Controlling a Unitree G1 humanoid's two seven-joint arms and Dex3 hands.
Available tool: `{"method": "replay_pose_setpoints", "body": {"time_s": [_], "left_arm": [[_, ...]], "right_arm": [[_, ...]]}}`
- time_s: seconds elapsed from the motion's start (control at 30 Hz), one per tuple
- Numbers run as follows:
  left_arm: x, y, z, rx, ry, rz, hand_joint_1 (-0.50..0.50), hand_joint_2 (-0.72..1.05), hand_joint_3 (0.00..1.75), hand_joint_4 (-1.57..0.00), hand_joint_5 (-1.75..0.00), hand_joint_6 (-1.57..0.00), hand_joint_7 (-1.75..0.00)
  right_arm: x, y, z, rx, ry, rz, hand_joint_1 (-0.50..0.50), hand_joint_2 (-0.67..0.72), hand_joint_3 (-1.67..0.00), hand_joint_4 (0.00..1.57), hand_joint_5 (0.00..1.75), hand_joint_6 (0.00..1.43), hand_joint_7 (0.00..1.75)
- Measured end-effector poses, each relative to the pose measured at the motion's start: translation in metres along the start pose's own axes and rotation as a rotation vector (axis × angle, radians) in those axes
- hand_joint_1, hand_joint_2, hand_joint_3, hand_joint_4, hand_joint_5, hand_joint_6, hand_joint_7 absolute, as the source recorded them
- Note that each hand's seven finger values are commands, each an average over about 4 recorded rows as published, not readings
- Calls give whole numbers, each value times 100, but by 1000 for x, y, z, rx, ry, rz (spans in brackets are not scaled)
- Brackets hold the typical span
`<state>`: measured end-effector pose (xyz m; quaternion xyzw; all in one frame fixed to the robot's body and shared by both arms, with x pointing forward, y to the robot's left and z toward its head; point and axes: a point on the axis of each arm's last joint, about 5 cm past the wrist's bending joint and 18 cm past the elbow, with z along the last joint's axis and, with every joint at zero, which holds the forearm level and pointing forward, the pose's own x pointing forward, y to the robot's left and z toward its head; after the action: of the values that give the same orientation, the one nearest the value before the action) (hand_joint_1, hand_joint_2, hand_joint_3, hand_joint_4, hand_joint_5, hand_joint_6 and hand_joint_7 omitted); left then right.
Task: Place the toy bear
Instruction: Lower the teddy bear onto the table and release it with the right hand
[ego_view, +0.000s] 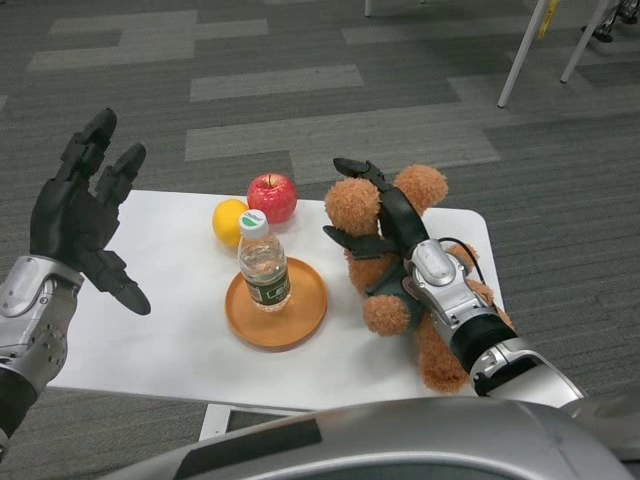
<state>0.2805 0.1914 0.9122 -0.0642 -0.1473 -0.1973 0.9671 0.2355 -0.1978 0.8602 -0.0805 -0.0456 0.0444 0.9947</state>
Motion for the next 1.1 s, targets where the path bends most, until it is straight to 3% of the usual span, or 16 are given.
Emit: {"method": "replay_pose_setpoints", "body": {"time_s": [0.2,0.4,0.53,0.67,0.9,1.1], "left_arm": [[0,0,0,-2,0,1,-48,-64,9,0,-31,0,-14],[0,0,0,-2,-1,1,-48,-57,9,0,-31,0,-14],[0,0,0,-3,-3,1,-48,-64,9,0,-31,0,-14],[0,-1,0,-3,-5,0,-48,-59,9,0,-31,0,-14],[0,-1,0,-4,-5,1,-48,-64,9,0,-31,0,-14],[0,0,0,-5,-8,5,-48,-64,9,0,-31,0,-14]], "right_arm": [[2,-3,10,16,-65,35,-45,-43,-56,0,0,0,2],[3,-4,21,18,-135,57,-46,-15,-26,0,0,0,0],[1,-4,36,20,-228,54,-46,0,-16,0,0,0,0],[-5,-6,52,29,-323,18,-46,9,-8,0,0,0,0],[-11,-8,76,61,-467,-48,-46,20,-8,0,0,0,0],[-17,-9,86,107,-526,-114,-46,46,-4,0,0,0,0]]}}
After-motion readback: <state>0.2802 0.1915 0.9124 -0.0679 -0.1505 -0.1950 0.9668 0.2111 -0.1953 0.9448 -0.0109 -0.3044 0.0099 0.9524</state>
